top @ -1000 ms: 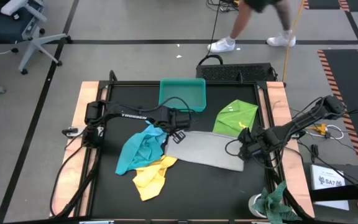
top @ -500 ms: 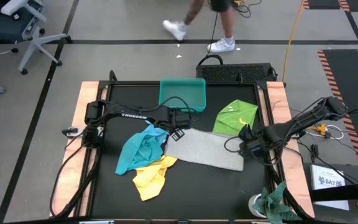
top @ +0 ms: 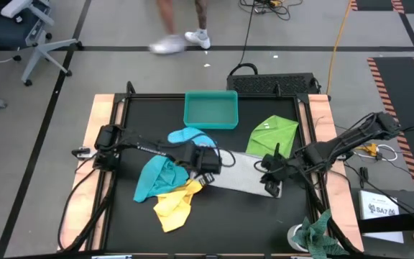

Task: Fold microfiber towels
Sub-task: Fold the gray microfiber towel

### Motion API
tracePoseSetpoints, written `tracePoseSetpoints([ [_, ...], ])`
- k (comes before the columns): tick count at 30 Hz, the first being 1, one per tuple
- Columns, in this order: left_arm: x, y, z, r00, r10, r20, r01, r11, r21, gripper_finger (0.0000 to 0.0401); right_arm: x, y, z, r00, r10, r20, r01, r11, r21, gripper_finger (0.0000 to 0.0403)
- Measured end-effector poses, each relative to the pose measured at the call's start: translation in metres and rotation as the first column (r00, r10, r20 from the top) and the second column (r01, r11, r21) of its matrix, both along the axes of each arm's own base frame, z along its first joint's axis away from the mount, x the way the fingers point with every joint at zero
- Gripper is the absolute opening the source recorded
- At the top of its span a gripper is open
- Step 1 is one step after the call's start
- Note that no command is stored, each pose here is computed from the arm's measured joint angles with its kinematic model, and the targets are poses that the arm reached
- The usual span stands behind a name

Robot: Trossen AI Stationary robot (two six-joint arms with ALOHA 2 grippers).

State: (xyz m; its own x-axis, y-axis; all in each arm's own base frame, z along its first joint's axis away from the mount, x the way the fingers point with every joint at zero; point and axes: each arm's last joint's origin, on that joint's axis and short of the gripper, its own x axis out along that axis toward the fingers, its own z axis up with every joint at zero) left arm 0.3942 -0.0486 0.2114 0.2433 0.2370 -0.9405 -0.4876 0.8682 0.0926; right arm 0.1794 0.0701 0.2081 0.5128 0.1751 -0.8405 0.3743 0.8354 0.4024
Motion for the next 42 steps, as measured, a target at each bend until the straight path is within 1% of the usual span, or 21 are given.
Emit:
tracePoseSetpoints([
  [4,-0.002,-0.007,-0.003,0.998,0.049,0.04,-0.053,0.992,0.112,0.0088,0.002,0.006,-0.02,0.996,0.024,-0.088,-0.024,1.0,0.001,0.0012],
  [6,-0.003,-0.01,-0.008,0.996,0.065,0.056,-0.071,0.99,0.125,0.0088,0.002,0.009,-0.027,0.992,0.011,-0.129,-0.011,1.0,0.0,0.0004],
  [10,-0.011,-0.018,-0.021,0.995,0.095,0.018,-0.096,0.994,0.057,0.0088,0.003,0.018,-0.037,0.986,0.006,-0.169,-0.005,1.0,0.005,0.0004],
  [12,-0.02,-0.027,-0.026,0.993,0.108,-0.043,-0.106,0.993,0.052,0.0087,0.003,0.022,-0.038,0.985,0.01,-0.174,-0.008,1.0,0.01,0.0001],
  [14,-0.032,-0.038,-0.023,0.985,0.122,-0.122,-0.117,0.992,0.046,0.0078,0.002,0.025,-0.039,0.984,0.004,-0.179,-0.001,1.0,0.017,0.0001],
  [16,-0.042,-0.051,-0.02,0.977,0.096,-0.189,-0.096,0.995,0.008,0.006,0.002,0.026,-0.039,0.984,0.003,-0.181,0.0,1.0,0.02,0.0001],
  [18,-0.047,-0.066,-0.021,0.976,0.038,-0.215,-0.045,0.999,-0.03,0.0039,0.002,0.026,-0.039,0.984,0.003,-0.18,0.0,1.0,0.019,0.0001],
  [20,-0.051,-0.082,-0.021,0.977,-0.036,-0.211,0.024,0.998,-0.059,0.0016,0.002,0.026,-0.039,0.984,0.003,-0.18,0.001,1.0,0.019,0.0001],
  [22,-0.053,-0.094,-0.023,0.982,-0.062,-0.18,0.05,0.996,-0.071,0.0005,0.002,0.026,-0.039,0.984,0.007,-0.176,-0.004,1.0,0.017,0.0001],
  [24,-0.057,-0.099,-0.027,0.984,-0.033,-0.174,0.022,0.997,-0.068,0.0006,0.003,0.026,-0.038,0.986,0.009,-0.164,-0.005,1.0,0.023,0.0001],
  [27,-0.061,-0.098,-0.036,0.987,0.031,-0.16,-0.037,0.999,-0.037,0.0003,0.004,0.027,-0.038,0.989,0.011,-0.148,-0.006,1.0,0.03,0.0],
  [30,-0.063,-0.097,-0.056,0.992,0.059,-0.114,-0.067,0.995,-0.068,0.0004,0.005,0.027,-0.037,0.989,0.01,-0.145,-0.006,0.999,0.032,0.0],
  [33,-0.069,-0.095,-0.068,0.988,0.102,-0.117,-0.112,0.99,-0.091,0.0002,0.005,0.027,-0.037,0.989,0.01,-0.145,-0.005,0.999,0.032,0.0],
  [35,-0.077,-0.094,-0.073,0.977,0.132,-0.166,-0.149,0.985,-0.09,0.0003,0.005,0.027,-0.037,0.989,0.01,-0.145,-0.006,0.999,0.031,0.0],
  [37,-0.089,-0.094,-0.075,0.954,0.143,-0.262,-0.165,0.984,-0.063,0.0004,0.005,0.027,-0.038,0.989,0.011,-0.145,-0.007,1.0,0.031,0.0],
  [39,-0.103,-0.096,-0.074,0.916,0.136,-0.377,-0.156,0.988,-0.023,0.0002,0.005,0.027,-0.038,0.989,0.012,-0.145,-0.008,1.0,0.03,0.0],
  [42,-0.122,-0.102,-0.074,0.839,0.123,-0.53,-0.148,0.989,-0.006,0.0004,0.005,0.027,-0.037,0.989,0.012,-0.145,-0.008,1.0,0.03,0.0],
])
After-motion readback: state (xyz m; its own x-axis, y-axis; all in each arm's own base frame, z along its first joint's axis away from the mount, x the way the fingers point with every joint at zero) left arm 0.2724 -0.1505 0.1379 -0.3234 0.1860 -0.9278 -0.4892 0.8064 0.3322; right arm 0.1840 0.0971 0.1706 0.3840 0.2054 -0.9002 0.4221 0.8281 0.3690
